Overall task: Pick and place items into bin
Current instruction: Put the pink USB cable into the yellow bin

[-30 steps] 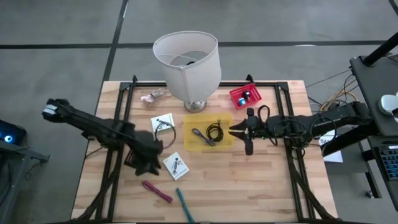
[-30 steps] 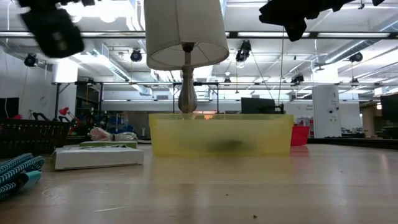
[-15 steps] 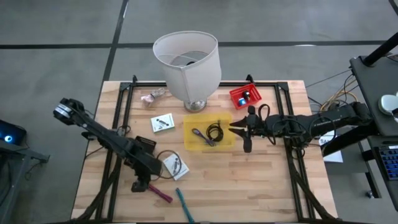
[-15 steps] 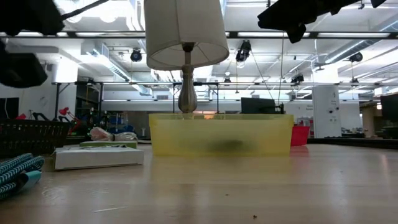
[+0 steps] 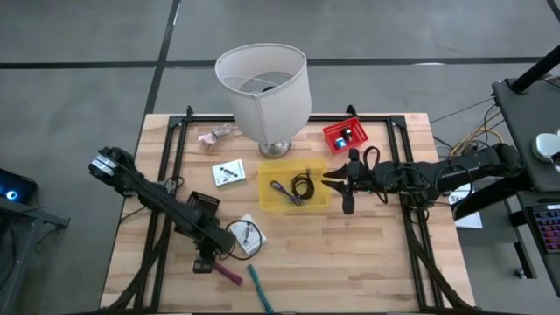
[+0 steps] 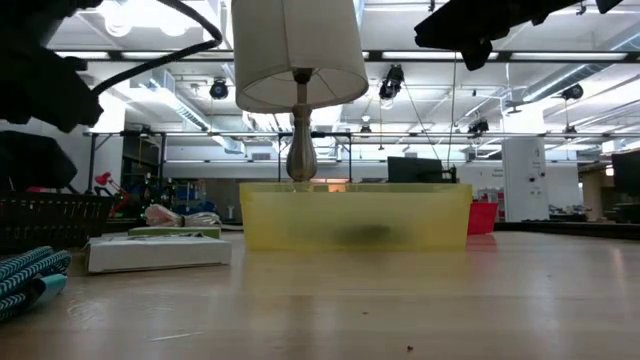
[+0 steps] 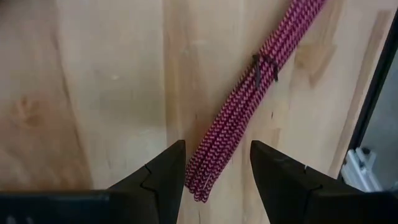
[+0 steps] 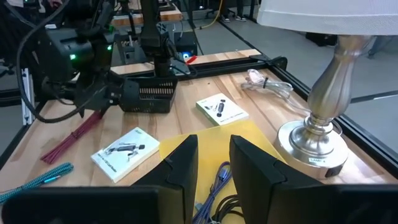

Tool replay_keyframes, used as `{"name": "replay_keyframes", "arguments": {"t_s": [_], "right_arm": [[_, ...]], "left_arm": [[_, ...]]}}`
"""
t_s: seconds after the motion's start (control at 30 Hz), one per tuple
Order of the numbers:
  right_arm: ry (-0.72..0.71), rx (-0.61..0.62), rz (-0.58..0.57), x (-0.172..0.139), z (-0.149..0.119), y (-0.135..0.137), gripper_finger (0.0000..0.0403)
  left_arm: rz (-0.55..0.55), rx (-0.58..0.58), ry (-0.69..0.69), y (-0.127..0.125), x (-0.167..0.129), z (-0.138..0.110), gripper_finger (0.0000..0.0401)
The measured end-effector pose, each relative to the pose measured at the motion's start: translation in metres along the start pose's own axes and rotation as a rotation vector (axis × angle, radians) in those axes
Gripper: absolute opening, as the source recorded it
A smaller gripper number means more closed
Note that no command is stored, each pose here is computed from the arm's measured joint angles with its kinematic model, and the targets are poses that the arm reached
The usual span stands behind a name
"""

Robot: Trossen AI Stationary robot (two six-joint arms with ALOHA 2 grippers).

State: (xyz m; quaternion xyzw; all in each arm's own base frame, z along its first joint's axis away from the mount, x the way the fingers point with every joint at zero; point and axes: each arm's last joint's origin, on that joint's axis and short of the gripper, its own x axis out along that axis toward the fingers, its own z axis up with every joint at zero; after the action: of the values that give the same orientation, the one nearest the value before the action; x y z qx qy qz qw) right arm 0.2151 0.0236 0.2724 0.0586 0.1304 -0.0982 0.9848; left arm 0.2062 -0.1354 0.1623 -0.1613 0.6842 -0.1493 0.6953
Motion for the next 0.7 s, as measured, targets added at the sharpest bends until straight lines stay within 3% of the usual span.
{"name": "replay_keyframes", "arguments": {"t_s": [0.13, 0.5, 0.7], "right_arm": [[0.000, 0.001, 0.000, 0.000, 0.000, 0.000, 0.0082], [0.001, -0.004, 0.000, 0.000, 0.000, 0.000, 0.0082], [0.000, -0.008, 0.000, 0.000, 0.000, 0.000, 0.0082]], "left_arm": [[-0.002, 0.046, 0.042, -0.001, 0.008, -0.001, 0.0164], [0.034, 0.010, 0.126, 0.005, 0.029, 0.003, 0.0163], [0.032, 0.023, 0.087, 0.002, 0.021, 0.001, 0.0125]]}}
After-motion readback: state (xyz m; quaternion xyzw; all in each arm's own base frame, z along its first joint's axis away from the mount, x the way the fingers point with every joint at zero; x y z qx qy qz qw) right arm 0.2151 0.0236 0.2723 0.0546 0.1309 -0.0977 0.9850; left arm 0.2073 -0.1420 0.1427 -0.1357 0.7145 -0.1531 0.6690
